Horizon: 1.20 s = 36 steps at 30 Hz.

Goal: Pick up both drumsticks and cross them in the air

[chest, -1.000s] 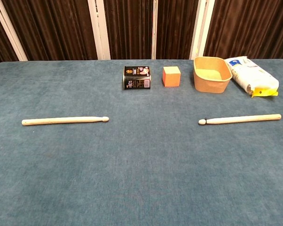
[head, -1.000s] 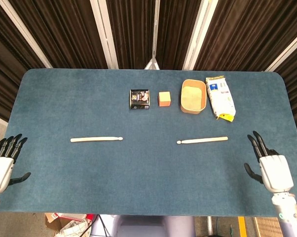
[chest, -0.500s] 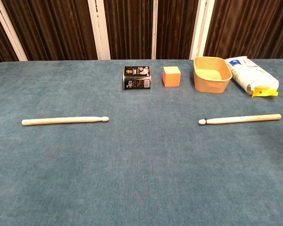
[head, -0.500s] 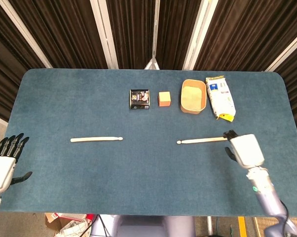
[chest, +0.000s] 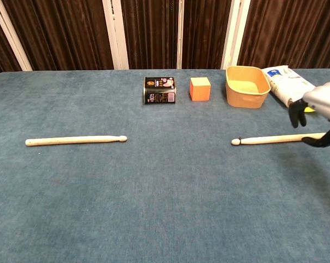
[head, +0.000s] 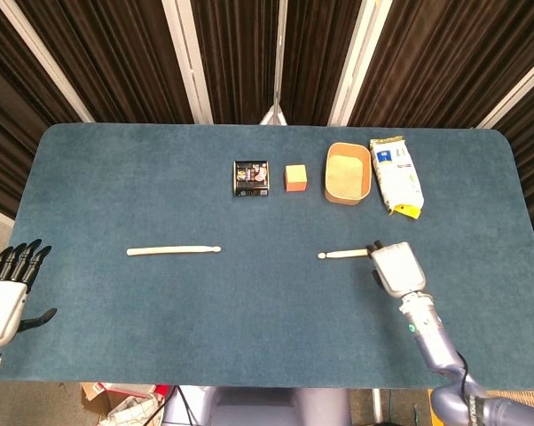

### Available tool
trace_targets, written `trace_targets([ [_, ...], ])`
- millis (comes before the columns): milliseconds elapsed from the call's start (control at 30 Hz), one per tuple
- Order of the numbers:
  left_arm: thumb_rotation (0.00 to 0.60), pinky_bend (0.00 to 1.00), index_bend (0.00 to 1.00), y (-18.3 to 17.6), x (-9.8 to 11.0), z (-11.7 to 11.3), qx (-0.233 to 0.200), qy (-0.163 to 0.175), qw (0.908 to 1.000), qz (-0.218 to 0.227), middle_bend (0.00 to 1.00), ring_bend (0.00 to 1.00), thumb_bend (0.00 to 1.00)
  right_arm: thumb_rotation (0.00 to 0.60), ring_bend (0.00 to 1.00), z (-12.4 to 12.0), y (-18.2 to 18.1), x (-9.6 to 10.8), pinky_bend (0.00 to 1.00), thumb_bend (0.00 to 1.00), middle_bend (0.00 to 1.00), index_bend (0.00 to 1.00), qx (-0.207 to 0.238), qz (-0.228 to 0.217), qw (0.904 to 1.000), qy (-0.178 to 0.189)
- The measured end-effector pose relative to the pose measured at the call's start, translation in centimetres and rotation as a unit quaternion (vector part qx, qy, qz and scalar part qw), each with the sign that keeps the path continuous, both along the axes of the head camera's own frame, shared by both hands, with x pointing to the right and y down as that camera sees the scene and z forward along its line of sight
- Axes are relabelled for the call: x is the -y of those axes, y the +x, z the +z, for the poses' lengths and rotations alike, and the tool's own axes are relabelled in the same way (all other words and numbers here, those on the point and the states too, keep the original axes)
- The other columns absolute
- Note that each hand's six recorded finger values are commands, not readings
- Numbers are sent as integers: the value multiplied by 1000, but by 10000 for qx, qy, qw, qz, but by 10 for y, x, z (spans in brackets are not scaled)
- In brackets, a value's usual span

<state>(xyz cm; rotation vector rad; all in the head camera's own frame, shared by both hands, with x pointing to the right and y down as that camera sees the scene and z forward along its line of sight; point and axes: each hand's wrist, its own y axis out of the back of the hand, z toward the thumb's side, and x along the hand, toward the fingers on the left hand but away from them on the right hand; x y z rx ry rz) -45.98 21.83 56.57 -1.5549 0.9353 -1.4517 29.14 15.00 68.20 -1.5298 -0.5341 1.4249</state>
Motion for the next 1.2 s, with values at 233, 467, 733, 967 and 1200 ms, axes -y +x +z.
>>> trace_targets([
  [233, 600, 0, 0, 0, 0, 1, 17, -33, 10000, -8, 0, 0, 22, 600, 914, 21, -2, 5, 821, 357, 482, 487, -105, 125, 9998, -109],
  [467, 600, 0, 0, 1, 1, 1, 32, -22, 10000, 10, 0, 0, 22, 600, 914, 37, -6, 12, 821, 356, 443, 452, -169, 180, 9996, -163],
  [733, 600, 0, 0, 1, 1, 2, 38, -36, 10000, -1, 0, 0, 22, 600, 914, 52, -5, 19, 820, 356, 414, 441, -301, 239, 9990, -224],
  [967, 600, 0, 0, 0, 1, 2, 64, -36, 10000, -1, 0, 0, 22, 600, 914, 60, 3, 28, 821, 357, 408, 442, -432, 304, 9985, -169],
  [1200, 600, 0, 0, 0, 0, 1, 78, -24, 10000, 0, 0, 0, 22, 600, 914, 61, 17, 34, 819, 357, 408, 441, -557, 409, 9975, -114],
])
